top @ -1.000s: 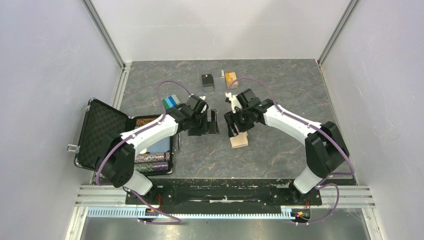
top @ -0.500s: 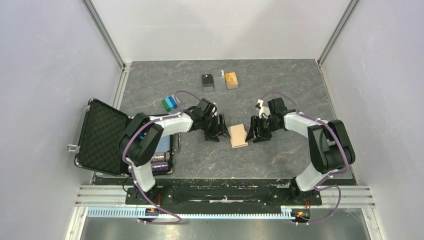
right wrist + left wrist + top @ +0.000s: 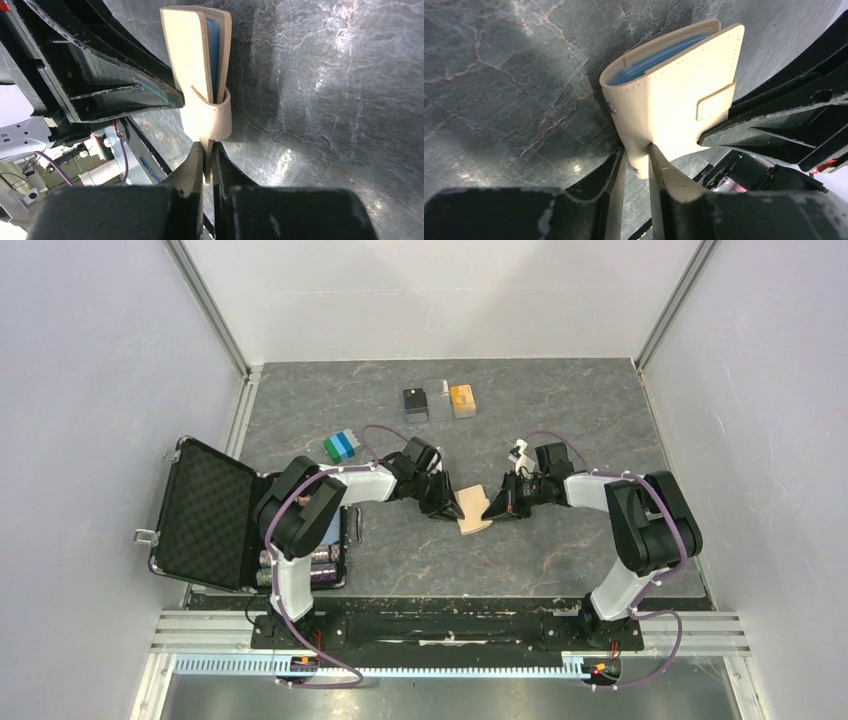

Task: Put the credit cards into the card holder
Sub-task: Pick up the card holder from the center of the board, then place the card holder at the center of the board.

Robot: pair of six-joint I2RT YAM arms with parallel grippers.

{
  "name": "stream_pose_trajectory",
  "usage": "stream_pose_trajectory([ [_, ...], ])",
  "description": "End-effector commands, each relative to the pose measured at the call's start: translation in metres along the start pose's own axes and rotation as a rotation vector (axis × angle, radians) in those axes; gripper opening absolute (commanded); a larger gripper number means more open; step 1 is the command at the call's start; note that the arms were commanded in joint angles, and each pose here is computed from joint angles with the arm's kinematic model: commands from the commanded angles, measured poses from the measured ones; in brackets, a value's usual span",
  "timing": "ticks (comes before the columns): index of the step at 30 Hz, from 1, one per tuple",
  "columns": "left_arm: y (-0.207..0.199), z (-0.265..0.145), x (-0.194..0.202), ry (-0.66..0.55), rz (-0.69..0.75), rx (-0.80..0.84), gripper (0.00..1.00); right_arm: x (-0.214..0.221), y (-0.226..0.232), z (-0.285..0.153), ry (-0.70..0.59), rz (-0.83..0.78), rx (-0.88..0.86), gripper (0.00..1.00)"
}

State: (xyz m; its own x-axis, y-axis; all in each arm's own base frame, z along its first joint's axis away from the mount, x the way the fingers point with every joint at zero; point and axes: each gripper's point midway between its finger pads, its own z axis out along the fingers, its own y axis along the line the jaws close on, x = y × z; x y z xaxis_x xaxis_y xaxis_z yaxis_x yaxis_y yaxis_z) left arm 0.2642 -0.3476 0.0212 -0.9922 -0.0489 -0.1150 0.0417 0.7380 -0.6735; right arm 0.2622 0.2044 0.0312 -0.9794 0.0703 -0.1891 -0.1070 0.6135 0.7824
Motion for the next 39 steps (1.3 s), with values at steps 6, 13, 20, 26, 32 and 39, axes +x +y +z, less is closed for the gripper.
stream_pose_trajectory([
  [6, -0.008, -0.04, -0.012, -0.123, 0.086, -0.115, 0.57, -0.063, 0.035, -0.032, -0.092, -0.331, 0.189, 0.0],
  [13, -0.003, -0.088, -0.02, -0.275, 0.066, -0.185, 0.68, -0.056, 0.046, -0.045, -0.059, -0.697, 0.558, 0.0],
  [20, 0.013, -0.117, -0.026, -0.363, -0.014, -0.219, 0.71, -0.011, 0.01, -0.045, 0.011, -0.918, 0.846, 0.0],
  [26, 0.041, -0.14, -0.03, -0.427, -0.092, -0.29, 0.71, 0.008, 0.022, -0.046, -0.032, -1.103, 0.905, 0.02],
  [32, 0.047, -0.146, -0.029, -0.428, -0.112, -0.257, 0.71, 0.008, 0.043, -0.055, -0.117, -1.151, 0.942, 0.0],
  [39, 0.043, -0.142, -0.025, -0.405, -0.099, -0.221, 0.77, 0.002, 0.06, -0.078, -0.294, -1.309, 1.132, 0.0],
])
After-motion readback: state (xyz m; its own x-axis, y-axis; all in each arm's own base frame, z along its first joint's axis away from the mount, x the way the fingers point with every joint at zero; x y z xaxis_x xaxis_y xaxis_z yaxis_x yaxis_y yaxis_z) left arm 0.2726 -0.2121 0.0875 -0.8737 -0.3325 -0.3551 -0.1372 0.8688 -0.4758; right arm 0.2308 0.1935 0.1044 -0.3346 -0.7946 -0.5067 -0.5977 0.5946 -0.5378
